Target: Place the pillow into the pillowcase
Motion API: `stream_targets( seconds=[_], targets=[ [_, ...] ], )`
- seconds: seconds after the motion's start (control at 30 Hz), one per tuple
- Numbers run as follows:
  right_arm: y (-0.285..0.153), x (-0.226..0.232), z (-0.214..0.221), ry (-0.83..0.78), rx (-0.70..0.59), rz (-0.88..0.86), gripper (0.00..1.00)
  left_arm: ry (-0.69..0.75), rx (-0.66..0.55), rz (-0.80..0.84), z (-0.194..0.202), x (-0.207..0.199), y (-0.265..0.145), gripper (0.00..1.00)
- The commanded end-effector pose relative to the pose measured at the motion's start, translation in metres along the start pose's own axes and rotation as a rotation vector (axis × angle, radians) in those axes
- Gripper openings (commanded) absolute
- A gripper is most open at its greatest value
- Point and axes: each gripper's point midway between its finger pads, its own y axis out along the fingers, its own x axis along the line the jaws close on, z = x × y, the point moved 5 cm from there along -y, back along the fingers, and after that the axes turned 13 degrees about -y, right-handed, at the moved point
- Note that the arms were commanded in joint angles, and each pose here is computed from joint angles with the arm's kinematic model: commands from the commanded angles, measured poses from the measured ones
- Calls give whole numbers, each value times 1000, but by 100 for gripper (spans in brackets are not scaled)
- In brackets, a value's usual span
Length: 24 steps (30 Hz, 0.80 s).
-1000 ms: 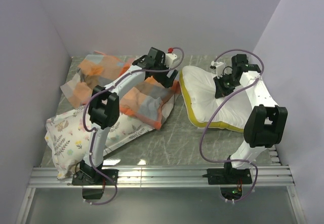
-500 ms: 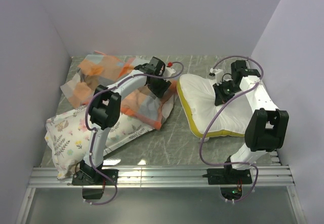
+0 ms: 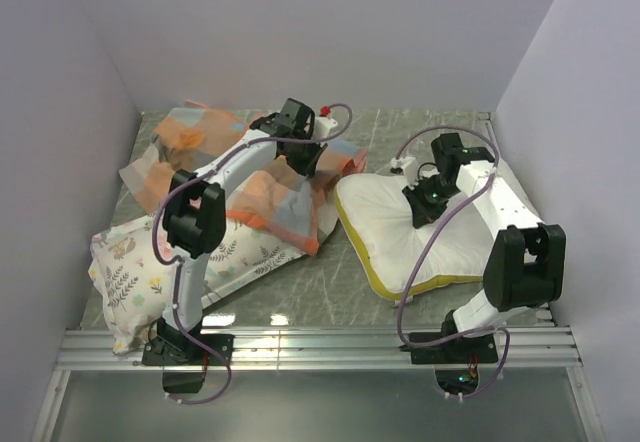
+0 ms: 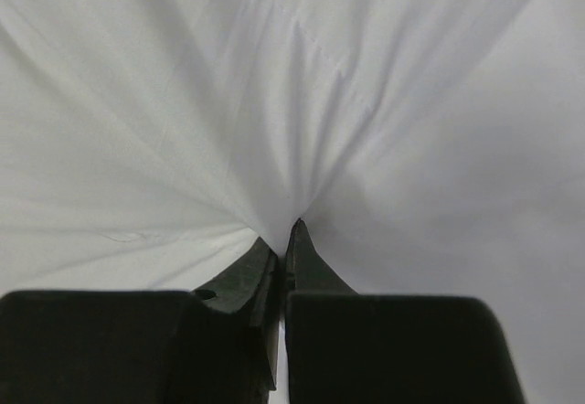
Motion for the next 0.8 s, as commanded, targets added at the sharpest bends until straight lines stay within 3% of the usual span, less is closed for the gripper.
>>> stream_targets(
  seconds=[0.0,0.6,0.77],
  targets=[
    [-7,20,-8,-73,-2,-13,0,-7,-163,66,-43,-13,-53,0],
    [7,-28,-92,-79,-91,-4,0,70,-192,202,-36,-39,-89,0],
    [14,-23,-112,-90,-112,-64,0,63,-206,209,-40,-41,-94,0]
  ],
)
